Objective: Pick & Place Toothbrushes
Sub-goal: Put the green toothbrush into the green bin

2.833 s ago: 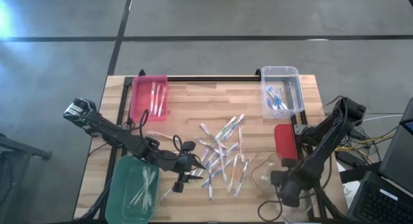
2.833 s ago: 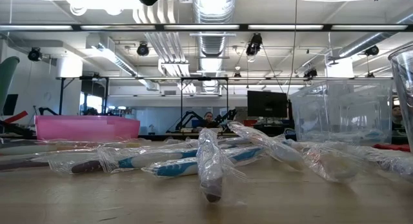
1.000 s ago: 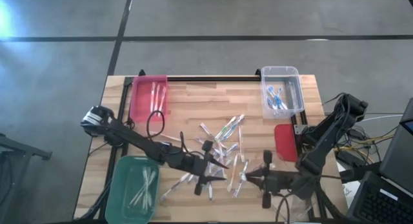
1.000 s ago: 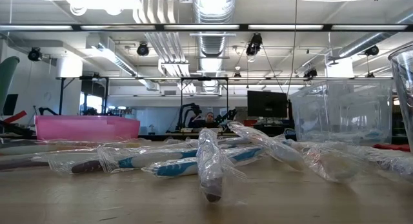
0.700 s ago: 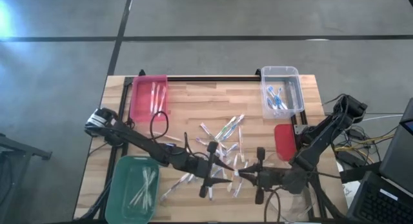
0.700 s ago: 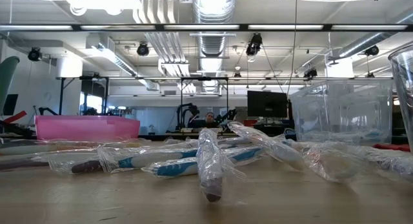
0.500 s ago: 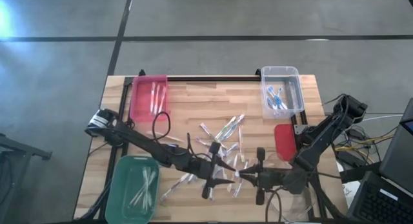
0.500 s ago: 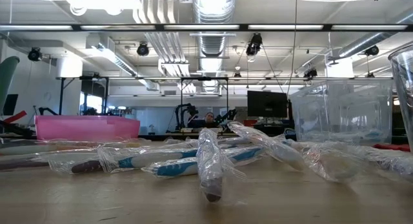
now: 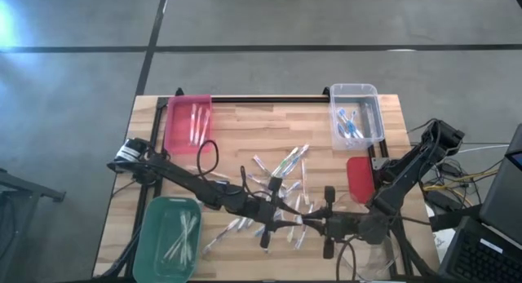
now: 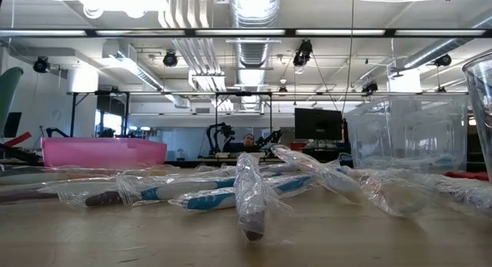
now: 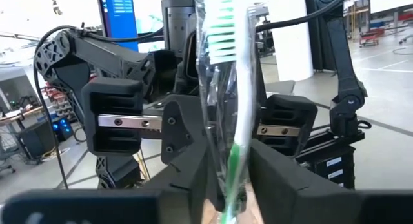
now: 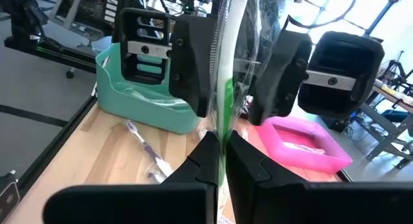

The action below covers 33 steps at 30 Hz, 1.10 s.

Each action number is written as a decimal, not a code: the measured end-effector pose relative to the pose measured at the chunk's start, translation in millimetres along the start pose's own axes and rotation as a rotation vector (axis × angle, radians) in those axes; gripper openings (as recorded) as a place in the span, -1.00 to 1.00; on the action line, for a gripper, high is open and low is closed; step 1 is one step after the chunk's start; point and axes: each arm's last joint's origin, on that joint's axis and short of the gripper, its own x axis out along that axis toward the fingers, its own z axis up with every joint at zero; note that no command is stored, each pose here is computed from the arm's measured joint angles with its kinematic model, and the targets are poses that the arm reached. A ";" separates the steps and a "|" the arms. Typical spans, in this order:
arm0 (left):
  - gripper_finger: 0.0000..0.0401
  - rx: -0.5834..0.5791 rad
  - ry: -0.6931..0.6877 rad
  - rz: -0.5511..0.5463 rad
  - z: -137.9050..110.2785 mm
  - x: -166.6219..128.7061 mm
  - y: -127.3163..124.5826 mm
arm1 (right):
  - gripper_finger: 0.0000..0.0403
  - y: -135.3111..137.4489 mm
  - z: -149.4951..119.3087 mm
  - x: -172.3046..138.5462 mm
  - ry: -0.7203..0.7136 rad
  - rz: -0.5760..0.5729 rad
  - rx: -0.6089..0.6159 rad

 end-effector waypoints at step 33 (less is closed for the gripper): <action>-0.86 -0.001 0.056 -0.005 -3.3 -1.2 -0.3 | -0.63 0.0 -1.3 -3.7 0.018 -0.077 0.005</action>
